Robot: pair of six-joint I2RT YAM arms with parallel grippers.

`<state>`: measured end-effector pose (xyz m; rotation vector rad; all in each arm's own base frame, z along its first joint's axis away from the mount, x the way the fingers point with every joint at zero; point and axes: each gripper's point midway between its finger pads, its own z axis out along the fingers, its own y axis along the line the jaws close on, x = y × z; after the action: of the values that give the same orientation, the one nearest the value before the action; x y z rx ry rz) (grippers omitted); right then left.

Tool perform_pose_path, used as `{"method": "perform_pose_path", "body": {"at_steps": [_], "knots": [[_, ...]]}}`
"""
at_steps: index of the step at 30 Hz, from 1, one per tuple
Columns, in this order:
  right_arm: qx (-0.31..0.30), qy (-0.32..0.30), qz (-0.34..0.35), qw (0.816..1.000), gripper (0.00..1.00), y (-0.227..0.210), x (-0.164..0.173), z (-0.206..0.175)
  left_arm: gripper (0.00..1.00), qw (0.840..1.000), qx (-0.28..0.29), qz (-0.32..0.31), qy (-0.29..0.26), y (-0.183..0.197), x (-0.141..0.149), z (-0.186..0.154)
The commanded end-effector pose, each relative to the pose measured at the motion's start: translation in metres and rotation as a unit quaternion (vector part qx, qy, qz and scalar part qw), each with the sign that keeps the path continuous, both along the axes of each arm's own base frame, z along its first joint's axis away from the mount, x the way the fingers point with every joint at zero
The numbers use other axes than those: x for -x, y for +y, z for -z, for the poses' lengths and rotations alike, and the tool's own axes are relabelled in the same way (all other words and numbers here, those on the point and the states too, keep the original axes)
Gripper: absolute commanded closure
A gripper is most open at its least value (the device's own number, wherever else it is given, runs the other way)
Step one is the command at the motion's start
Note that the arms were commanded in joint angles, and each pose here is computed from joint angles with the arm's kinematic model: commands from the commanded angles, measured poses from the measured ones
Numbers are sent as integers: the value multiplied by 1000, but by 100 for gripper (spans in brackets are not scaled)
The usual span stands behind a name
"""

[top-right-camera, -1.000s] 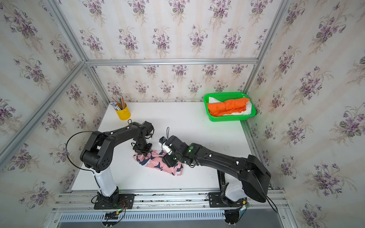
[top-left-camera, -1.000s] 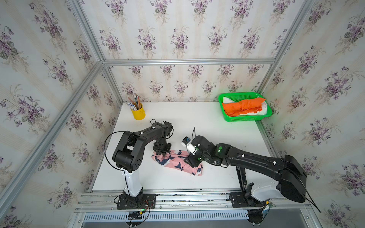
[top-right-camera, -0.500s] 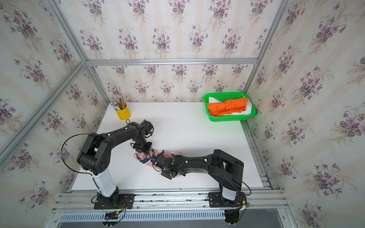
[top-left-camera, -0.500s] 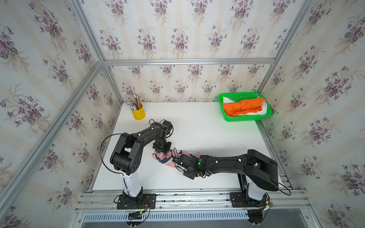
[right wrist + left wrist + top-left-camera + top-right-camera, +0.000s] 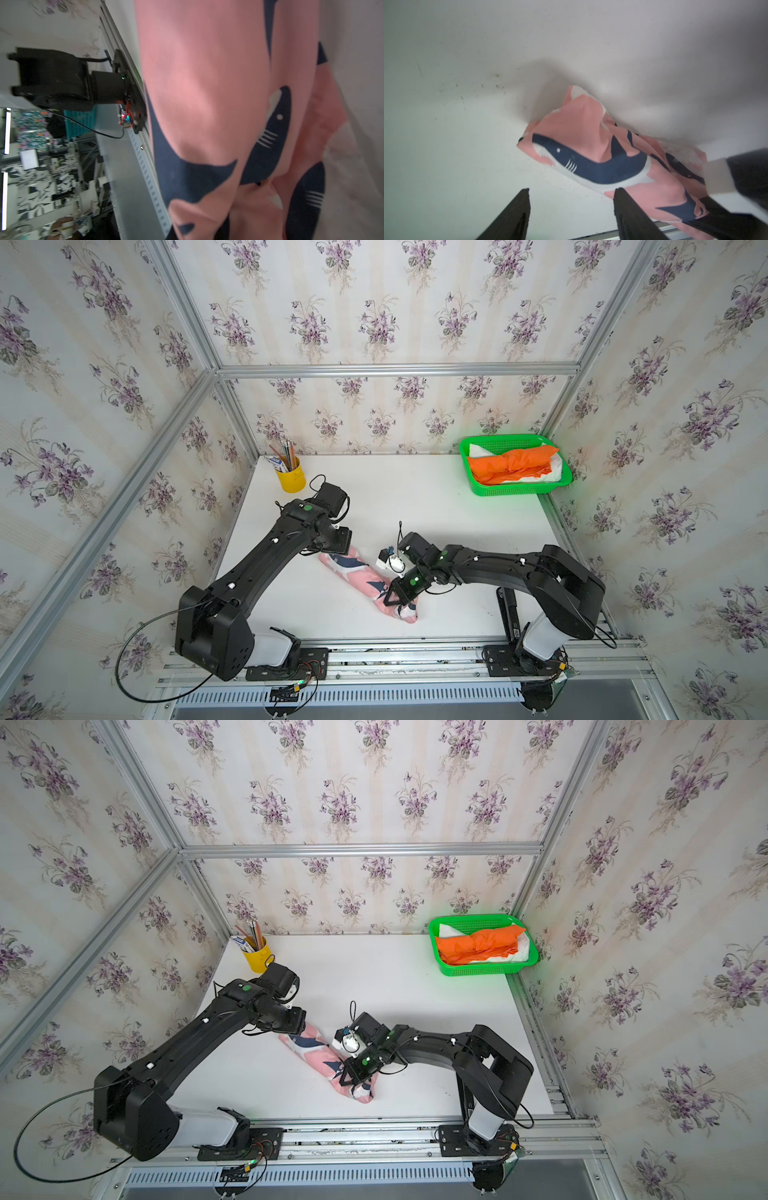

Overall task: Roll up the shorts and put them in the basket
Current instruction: Roll the shorts at the center of the board, then pick up the shorts from the center of the board.

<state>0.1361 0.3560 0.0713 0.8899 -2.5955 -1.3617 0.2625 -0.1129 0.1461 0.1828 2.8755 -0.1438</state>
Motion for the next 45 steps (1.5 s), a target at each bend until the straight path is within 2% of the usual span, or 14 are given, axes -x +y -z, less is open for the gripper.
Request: {"method": "perform_pose_path", "body": {"at_steps": [1, 5, 11, 13, 16, 18, 23, 28, 31, 35, 37, 40, 43, 45], "knots": [[-69, 81, 3, 994, 100, -3, -6, -15, 32, 1000, 20, 1, 22, -12, 4, 5], [-32, 98, 52, 993, 100, -30, -32, 17, 31, 999, 14, 13, 42, -29, -15, 22], [4, 94, 65, 993, 94, -43, -35, 43, 30, 997, -40, 3, 65, -27, -42, 60], [20, 90, 71, 993, 90, -48, -35, 50, 39, 994, -73, -4, 84, -17, -45, 80], [46, 72, 86, 993, 70, -59, -33, 52, 50, 990, -88, -11, 111, -10, -42, 109], [54, 54, 100, 992, 64, -68, -29, 45, 55, 988, -85, -9, 126, -9, -37, 125], [94, 34, 140, 985, 64, -99, -13, 50, 63, 985, -95, -6, 146, -6, -32, 145], [138, 41, 164, 976, 66, -123, 2, 69, 65, 986, -87, -6, 139, -8, -33, 145], [136, 0, 182, 974, 62, -124, -12, 44, 64, 989, -83, -3, 125, -10, -36, 136], [144, -72, 197, 967, 49, -129, -34, -2, 61, 992, -73, 3, 107, -12, -40, 120], [135, -98, 187, 968, 45, -117, -40, -24, 59, 993, -67, 4, 95, -14, -42, 109], [180, -166, 158, 957, 42, -103, -55, -42, 53, 996, -58, 4, 73, -15, -45, 89], [209, -203, 110, 950, 38, -80, -66, -48, 46, 997, -56, 2, 52, -14, -47, 70], [217, -218, 71, 949, 32, -60, -68, -47, 46, 998, -61, -4, 35, -9, -49, 55]]}}
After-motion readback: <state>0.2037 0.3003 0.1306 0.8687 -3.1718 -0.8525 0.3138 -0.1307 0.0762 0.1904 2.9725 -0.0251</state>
